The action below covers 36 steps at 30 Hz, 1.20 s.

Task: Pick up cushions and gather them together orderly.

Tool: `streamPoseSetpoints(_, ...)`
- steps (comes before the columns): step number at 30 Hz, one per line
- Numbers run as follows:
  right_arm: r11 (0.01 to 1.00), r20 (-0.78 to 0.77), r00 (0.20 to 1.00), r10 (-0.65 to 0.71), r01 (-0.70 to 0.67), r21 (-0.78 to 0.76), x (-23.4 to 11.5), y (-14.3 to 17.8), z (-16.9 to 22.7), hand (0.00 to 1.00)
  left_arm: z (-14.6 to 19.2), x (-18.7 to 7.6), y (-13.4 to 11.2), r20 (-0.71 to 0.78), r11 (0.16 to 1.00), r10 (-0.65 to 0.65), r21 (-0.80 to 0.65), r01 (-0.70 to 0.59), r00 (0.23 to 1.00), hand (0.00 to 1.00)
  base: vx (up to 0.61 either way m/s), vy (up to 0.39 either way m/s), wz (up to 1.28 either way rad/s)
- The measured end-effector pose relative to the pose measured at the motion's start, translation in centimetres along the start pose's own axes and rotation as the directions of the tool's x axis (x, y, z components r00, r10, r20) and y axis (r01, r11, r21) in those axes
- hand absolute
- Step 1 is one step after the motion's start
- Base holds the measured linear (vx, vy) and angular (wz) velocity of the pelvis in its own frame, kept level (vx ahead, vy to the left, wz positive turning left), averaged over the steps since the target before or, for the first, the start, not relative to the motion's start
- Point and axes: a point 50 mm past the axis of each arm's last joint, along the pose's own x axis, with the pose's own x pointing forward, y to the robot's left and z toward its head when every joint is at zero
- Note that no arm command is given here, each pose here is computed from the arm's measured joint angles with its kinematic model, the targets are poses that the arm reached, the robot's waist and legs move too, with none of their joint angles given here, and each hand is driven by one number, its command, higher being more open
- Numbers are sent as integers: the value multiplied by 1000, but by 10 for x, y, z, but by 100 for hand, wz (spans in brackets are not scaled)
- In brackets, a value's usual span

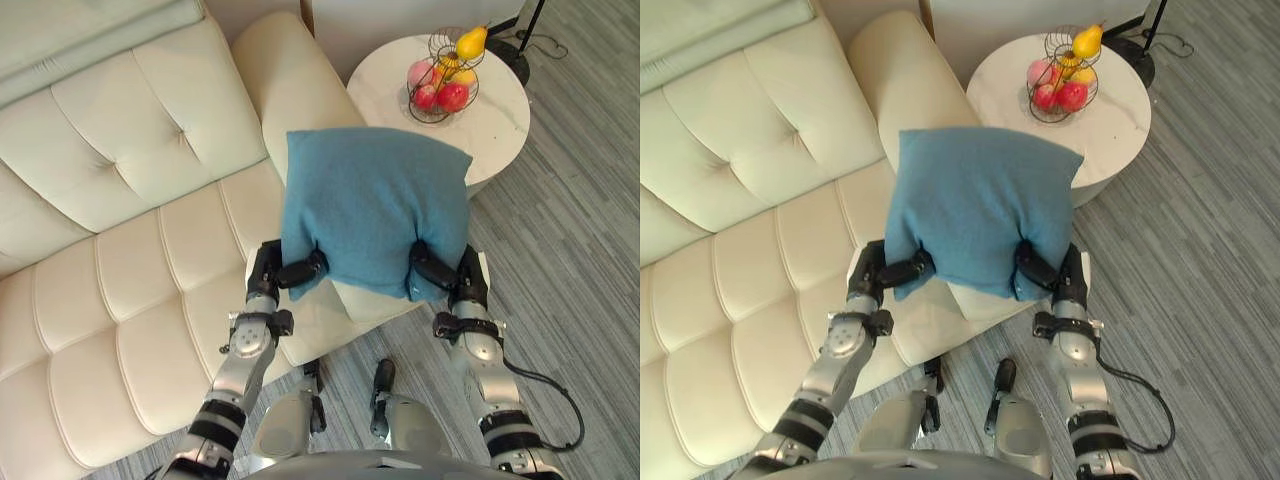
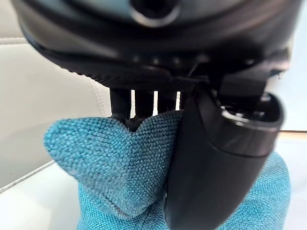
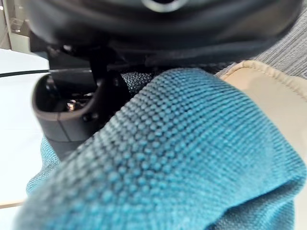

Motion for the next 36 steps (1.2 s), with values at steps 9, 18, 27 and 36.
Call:
streamPoseSetpoints(9,1000,-109,994,-7,4,-25,-34,-6,-29,0,-17,-32,-1,-54,999,-15,-38,13,998,0,-5,3,1)
streamPoseSetpoints(18,998,-95,994,-44,39,-55,-41,-10,-25,0,-10,-36,-11,-23,996,-51,-69,49,998,0,-67,-39,67)
streamPoseSetpoints(27,995,-50,996,-79,76,-63,-37,-15,-14,0,-14,-45,-17,-37,993,-61,-101,57,997,0,-127,-72,78)
streamPoseSetpoints(36,983,-76,980,-185,184,-21,-39,-29,-18,0,-22,-44,-33,-77,986,-133,-113,124,988,0,-35,225,73)
